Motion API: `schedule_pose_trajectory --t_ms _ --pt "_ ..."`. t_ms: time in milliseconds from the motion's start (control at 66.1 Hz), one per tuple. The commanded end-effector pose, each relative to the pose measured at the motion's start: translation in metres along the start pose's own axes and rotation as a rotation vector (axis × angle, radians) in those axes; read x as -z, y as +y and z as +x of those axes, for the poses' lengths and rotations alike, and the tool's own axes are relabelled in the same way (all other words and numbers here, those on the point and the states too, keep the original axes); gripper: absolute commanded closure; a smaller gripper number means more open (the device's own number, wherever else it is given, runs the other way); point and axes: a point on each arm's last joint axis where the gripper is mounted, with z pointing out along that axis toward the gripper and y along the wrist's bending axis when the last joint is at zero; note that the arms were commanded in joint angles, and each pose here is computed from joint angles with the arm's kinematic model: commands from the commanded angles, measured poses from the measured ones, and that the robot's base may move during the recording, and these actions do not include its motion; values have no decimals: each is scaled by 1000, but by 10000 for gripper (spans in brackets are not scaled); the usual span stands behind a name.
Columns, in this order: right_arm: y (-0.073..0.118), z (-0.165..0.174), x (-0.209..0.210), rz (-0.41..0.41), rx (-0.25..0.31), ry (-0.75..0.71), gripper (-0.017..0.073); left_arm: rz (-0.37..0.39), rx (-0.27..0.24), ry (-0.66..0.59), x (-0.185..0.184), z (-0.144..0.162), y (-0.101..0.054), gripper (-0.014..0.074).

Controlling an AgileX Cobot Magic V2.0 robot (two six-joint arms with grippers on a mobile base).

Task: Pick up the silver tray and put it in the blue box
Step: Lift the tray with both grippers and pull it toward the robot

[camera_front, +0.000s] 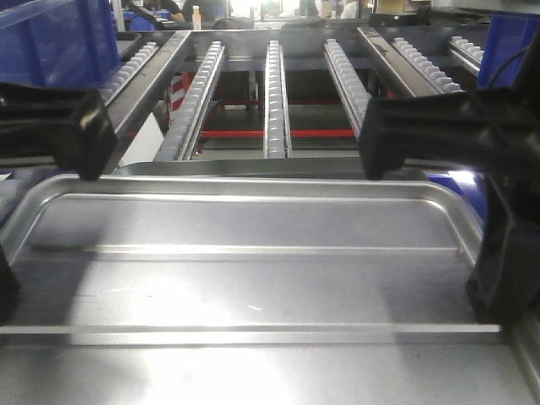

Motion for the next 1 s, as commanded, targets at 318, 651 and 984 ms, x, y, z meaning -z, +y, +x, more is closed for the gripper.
schedule_pose_trajectory --t_ms 318,651,984 --pt "0 -6 11 -29 10 -41 499 16 1 -53 13 -6 1 603" --pt "-1 -5 11 -22 10 -38 499 -14 2 -42 13 -5 4 603" --pt "-1 -5 11 -22 10 -38 499 -14 2 -42 13 -5 4 603"
